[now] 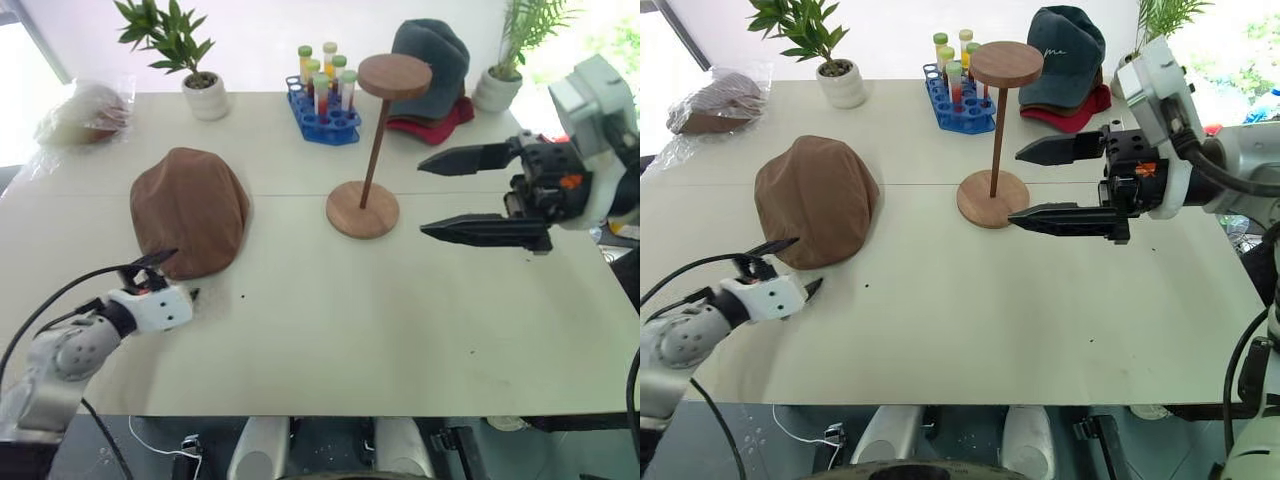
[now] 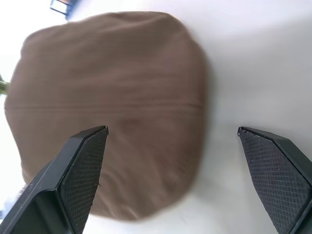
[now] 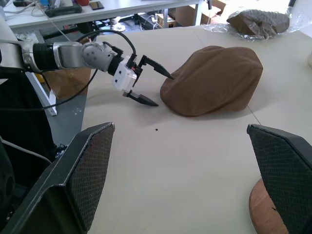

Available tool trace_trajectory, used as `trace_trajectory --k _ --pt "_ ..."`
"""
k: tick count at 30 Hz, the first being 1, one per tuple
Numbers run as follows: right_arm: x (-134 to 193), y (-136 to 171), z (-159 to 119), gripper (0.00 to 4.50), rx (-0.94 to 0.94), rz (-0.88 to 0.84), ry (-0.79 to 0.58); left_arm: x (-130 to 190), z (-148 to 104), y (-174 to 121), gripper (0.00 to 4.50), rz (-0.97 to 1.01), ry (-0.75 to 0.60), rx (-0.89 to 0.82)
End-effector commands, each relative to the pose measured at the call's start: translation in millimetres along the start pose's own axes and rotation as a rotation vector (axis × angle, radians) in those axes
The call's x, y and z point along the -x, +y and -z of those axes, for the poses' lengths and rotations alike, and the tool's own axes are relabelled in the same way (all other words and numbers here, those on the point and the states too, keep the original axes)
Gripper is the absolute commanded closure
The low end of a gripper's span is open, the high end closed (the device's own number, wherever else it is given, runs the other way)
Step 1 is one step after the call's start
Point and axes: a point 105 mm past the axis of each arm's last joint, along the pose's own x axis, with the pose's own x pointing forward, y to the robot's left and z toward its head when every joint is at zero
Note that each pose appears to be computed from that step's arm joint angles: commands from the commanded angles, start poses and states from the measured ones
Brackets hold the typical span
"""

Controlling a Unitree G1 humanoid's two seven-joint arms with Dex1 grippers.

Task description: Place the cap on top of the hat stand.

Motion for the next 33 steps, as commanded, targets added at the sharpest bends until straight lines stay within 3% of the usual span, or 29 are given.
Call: trace_trajectory --k 1,10,16,33 --pt "0 5 -12 0.04 0.05 -0.001 -0.027 -13 3 -2 0.0 -0.044 0.007 -0.084" --pt "-2 4 -15 0.04 0.051 0.01 -0.044 -37 14 11 0.0 -0.2 0.049 -0.33" --pt "-3 2 -14 0.04 0.049 0.018 -0.045 -49 19 47 0.0 -0.402 0.1 -0.403" --pt "-1 0 -13 0.04 0.053 0.036 -0.062 -60 31 49 0.0 -0.4 0.137 -0.376"
